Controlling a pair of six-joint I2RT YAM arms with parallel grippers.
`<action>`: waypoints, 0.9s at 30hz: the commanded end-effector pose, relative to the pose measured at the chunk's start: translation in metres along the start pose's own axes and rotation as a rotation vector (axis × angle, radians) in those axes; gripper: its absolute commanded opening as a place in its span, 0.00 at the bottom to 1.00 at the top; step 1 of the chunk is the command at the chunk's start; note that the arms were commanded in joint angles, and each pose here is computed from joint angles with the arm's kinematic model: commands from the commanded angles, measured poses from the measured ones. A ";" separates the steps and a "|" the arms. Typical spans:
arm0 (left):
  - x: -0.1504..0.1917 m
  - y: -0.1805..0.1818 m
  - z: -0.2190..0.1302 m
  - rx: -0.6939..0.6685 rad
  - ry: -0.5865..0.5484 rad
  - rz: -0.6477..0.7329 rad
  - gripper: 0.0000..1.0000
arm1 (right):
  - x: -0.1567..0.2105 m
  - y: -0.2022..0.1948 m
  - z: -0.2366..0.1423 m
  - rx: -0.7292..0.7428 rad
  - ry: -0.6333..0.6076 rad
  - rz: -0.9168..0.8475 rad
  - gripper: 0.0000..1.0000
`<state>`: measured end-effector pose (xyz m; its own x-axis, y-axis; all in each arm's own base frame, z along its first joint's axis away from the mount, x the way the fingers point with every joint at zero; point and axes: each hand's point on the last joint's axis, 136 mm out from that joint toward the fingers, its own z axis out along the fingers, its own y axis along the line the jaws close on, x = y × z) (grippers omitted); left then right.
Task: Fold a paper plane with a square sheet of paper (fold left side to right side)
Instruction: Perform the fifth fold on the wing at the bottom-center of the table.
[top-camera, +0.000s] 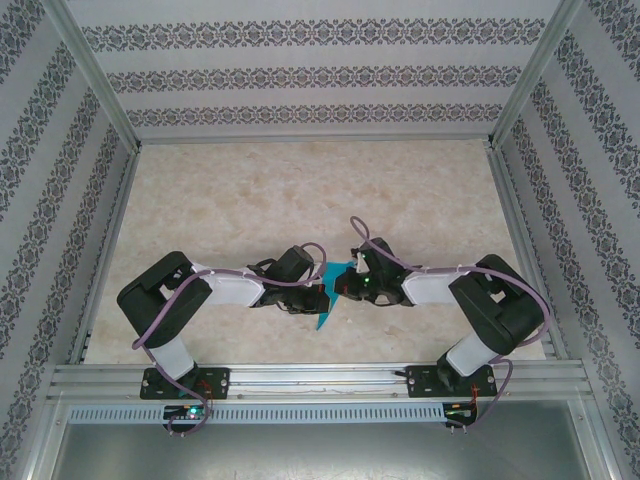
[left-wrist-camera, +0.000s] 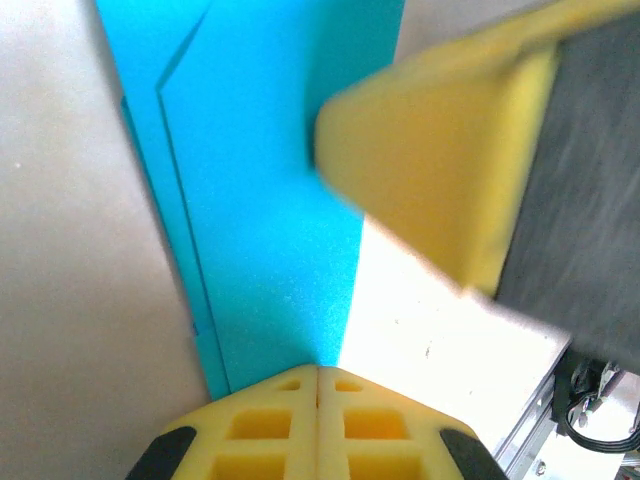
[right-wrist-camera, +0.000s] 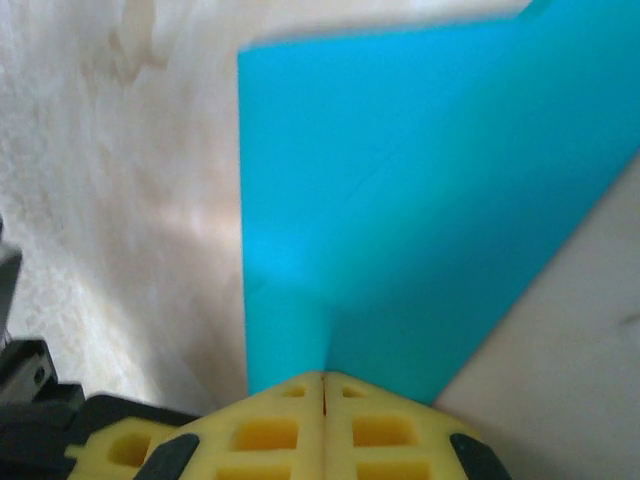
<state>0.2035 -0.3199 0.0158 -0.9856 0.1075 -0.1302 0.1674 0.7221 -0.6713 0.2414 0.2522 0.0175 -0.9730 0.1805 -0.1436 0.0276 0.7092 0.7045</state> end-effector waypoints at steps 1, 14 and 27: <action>0.037 0.057 0.008 -0.197 0.099 -0.059 0.00 | -0.017 0.002 -0.005 0.007 -0.028 -0.031 0.00; 0.027 0.041 0.003 -0.157 0.069 -0.039 0.00 | -0.007 0.017 0.012 -0.016 0.007 -0.035 0.00; -0.006 -0.040 -0.035 0.009 0.006 0.076 0.01 | 0.019 -0.033 0.024 0.126 0.086 0.055 0.00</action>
<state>0.2058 -0.3200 0.0408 -0.9820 0.1227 -0.1437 0.1874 0.7293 -0.6580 0.2504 0.2721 0.0146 -0.9795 0.1483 -0.1366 0.0061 0.6990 0.7151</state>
